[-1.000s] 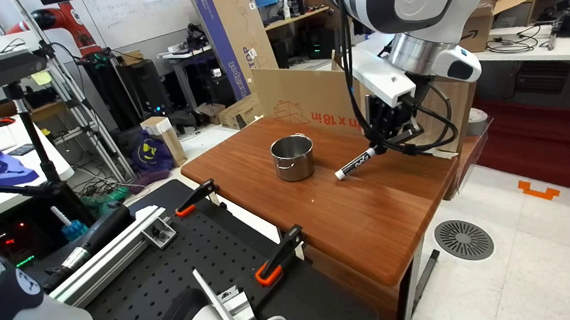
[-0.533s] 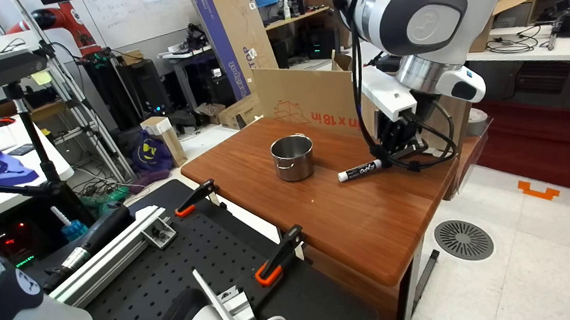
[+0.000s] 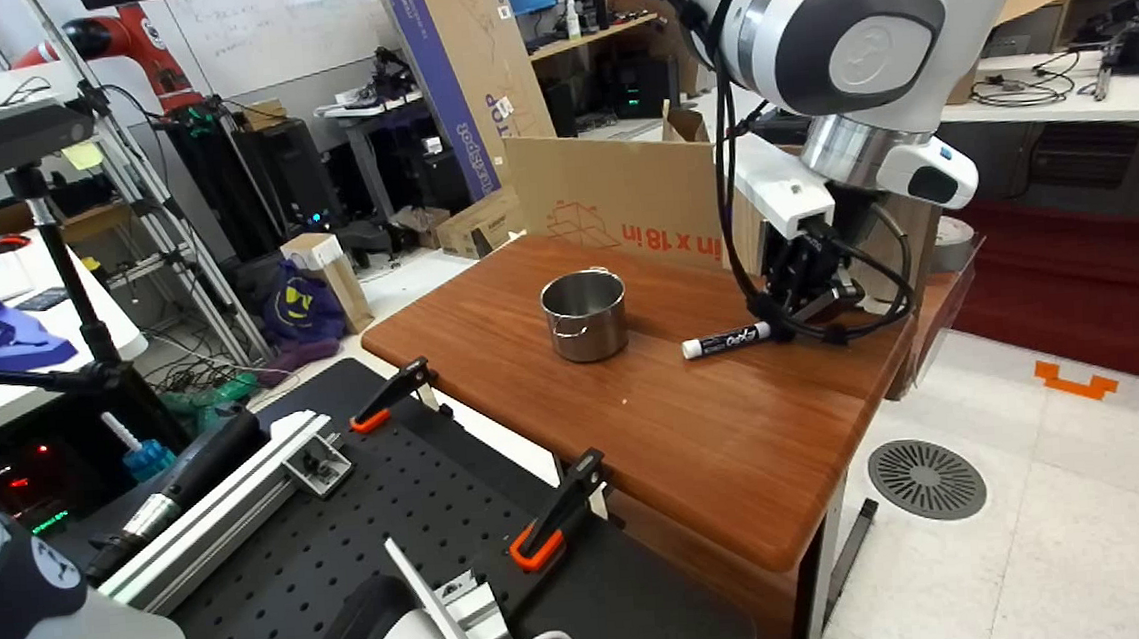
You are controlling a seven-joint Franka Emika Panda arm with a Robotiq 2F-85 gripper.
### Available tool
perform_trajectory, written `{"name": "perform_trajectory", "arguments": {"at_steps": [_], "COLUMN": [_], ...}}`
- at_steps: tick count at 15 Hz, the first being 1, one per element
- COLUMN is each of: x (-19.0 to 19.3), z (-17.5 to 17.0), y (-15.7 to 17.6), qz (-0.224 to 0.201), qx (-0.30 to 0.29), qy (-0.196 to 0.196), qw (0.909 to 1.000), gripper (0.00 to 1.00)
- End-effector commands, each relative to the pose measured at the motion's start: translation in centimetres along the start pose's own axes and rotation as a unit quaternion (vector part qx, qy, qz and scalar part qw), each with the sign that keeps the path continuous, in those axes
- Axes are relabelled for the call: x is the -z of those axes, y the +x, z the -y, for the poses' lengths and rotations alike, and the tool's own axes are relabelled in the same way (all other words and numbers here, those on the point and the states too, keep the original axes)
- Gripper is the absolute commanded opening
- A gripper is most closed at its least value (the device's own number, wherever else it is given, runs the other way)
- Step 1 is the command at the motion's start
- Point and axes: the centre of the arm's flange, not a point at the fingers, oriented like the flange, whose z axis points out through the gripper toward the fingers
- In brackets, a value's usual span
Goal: Put the marker on the desk
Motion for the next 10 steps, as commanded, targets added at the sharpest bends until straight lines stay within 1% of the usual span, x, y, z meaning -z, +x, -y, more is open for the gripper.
{"name": "perform_trajectory", "arguments": {"at_steps": [1, 4, 5, 7, 10], "x": [0.0, 0.1, 0.1, 0.3, 1.1], "z": [0.5, 0.9, 1.1, 1.2, 0.9], "y": [0.9, 0.7, 0.7, 0.3, -0.9], "qz": [0.009, 0.010, 0.010, 0.010, 0.006], "qx": [-0.005, -0.001, 0.001, 0.004, 0.012], "qy": [-0.017, -0.021, -0.021, -0.018, -0.012], "qw": [0.9998, 0.9997, 0.9997, 0.9998, 0.9998], "gripper": [0.66, 0.88, 0.97, 1.00, 1.00]}}
